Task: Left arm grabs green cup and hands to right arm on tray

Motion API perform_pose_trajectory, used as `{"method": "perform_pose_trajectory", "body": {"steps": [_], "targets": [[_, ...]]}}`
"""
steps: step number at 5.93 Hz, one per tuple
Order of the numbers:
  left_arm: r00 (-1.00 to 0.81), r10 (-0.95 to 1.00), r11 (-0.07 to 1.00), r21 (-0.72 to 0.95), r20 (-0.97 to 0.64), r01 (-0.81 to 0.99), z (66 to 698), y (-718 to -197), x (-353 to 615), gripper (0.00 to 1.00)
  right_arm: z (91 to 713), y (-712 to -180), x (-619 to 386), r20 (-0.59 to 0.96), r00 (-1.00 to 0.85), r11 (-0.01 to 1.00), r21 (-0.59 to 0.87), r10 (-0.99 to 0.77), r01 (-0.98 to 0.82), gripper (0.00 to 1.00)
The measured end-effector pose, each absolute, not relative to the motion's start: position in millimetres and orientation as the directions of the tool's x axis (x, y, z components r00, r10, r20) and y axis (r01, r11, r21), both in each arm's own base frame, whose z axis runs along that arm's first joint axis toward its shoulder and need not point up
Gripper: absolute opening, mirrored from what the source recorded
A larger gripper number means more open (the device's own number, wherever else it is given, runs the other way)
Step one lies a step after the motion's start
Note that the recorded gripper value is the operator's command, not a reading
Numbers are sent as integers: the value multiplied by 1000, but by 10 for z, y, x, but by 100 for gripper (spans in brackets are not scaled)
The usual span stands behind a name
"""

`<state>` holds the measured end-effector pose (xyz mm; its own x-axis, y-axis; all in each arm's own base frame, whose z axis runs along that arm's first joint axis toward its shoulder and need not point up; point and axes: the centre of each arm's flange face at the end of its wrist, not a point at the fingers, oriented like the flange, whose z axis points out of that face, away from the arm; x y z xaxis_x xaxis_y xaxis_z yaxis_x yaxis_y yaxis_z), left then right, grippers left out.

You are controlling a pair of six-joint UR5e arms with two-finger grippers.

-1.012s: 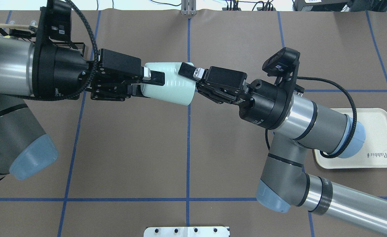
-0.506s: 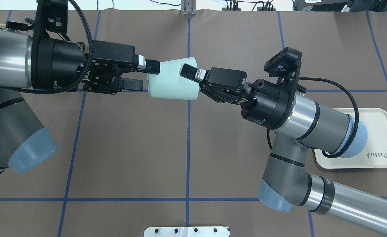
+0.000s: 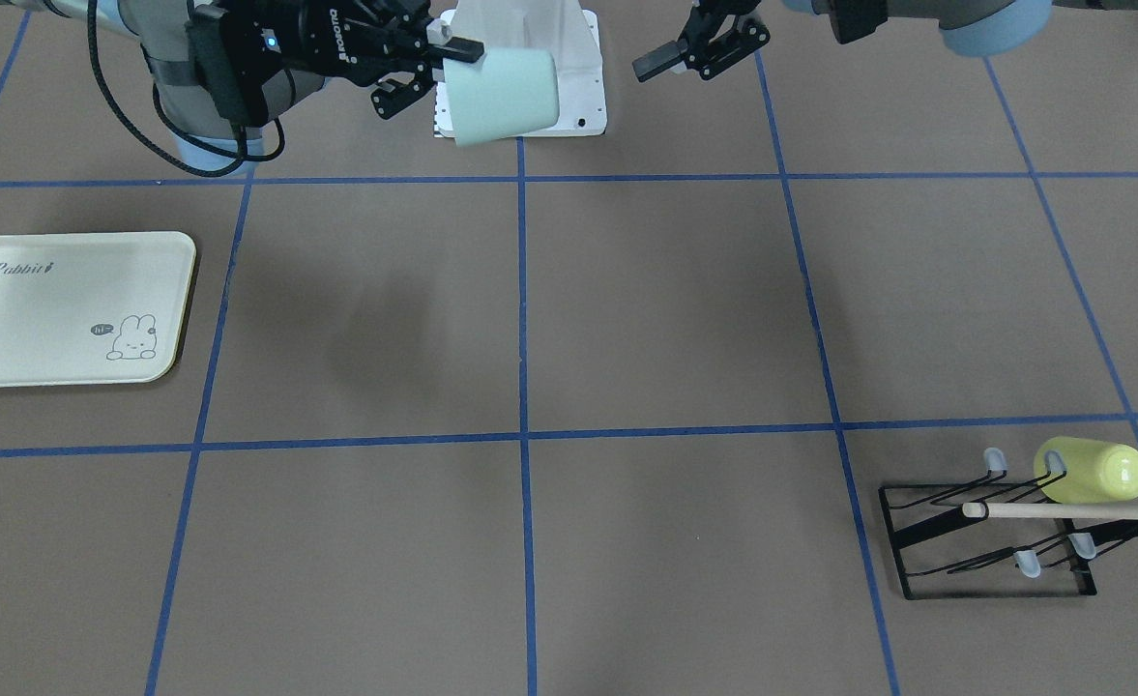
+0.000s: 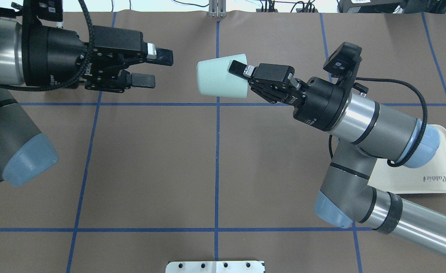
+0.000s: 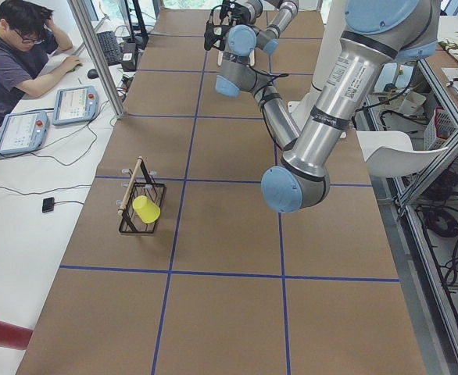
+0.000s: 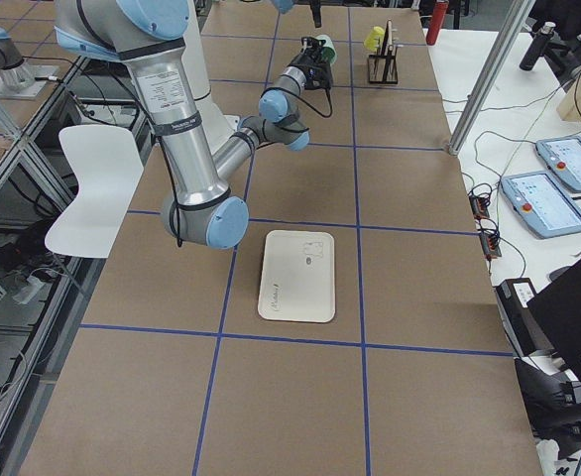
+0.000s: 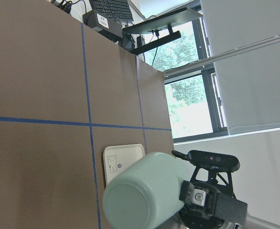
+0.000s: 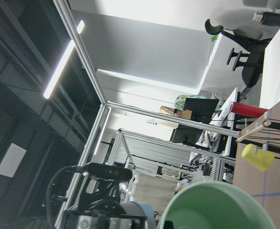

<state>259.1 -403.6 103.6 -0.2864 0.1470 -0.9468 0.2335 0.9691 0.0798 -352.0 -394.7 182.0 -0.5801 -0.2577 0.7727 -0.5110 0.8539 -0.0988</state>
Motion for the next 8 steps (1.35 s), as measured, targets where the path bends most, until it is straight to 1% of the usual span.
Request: {"method": "perform_pose_trajectory", "body": {"steps": [2, 4, 5, 6, 8], "targets": [[-259, 133, 968, 69, -957, 242, 1153, -4141, 2674, 100, 1928, -4429, -3380, 911, -367, 850, -35, -190, -526, 0], [-169, 128, 963, 81, -977, 258, 1342, -4361, 2826, 100, 2121, -4976, -3011, 991, -90, 871, 46, -103, -490, 0], [-50, 128, 958, 110, -991, 265, 1449, -4509, 2905, 100, 2221, -5247, -2661, 998, 37, 880, 66, -55, -470, 0], [94, 128, 957, 148, -987, 251, 1618, -4646, 2995, 100, 2342, -5402, -2345, 991, 133, 889, 84, -26, -450, 0], [351, 174, 956, 244, -920, 165, 2367, -4810, 2991, 100, 2820, -5540, -1935, 948, 319, 899, 153, -16, -410, 0]]}}
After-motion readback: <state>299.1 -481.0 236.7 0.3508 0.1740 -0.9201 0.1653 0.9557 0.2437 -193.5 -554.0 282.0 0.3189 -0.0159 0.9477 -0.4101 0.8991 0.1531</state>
